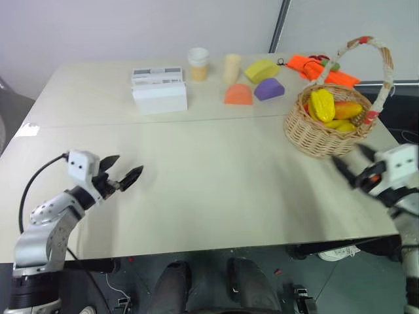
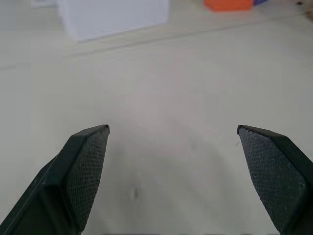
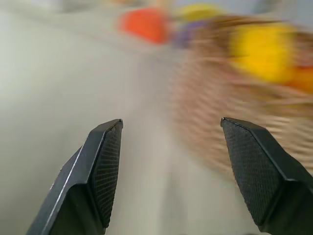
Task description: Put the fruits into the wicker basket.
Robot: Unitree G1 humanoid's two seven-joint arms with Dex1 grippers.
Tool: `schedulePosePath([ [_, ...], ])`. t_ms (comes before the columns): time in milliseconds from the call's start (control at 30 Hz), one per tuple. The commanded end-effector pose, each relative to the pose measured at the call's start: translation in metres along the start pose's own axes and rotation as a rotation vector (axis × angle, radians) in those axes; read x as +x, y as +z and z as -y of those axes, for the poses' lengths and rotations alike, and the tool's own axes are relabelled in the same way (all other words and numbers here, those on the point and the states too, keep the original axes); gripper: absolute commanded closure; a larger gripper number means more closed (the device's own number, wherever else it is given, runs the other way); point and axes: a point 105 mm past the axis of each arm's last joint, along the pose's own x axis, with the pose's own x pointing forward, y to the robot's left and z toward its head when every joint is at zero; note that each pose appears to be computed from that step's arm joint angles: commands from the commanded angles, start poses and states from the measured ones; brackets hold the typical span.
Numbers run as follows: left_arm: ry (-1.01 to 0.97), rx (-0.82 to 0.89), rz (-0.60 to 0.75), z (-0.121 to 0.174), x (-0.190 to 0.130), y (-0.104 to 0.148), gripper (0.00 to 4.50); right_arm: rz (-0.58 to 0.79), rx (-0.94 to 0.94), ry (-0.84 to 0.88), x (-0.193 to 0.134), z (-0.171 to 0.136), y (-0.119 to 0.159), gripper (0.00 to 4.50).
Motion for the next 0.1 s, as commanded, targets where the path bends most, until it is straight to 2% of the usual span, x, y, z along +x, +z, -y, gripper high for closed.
schedulePosePath([
  [33, 0.075, 0.024, 0.050, -0.0116, -0.0119, 0.0044, 0.00, 0.071, -0.031, 0.082, 0.0115, -0.0154, 0.0168, 1.18],
  [100, 0.089, 0.013, 0.052, -0.0127, -0.0175, -0.0004, 0.00, 0.075, -0.032, 0.108, 0.0183, -0.0204, 0.0154, 1.18],
])
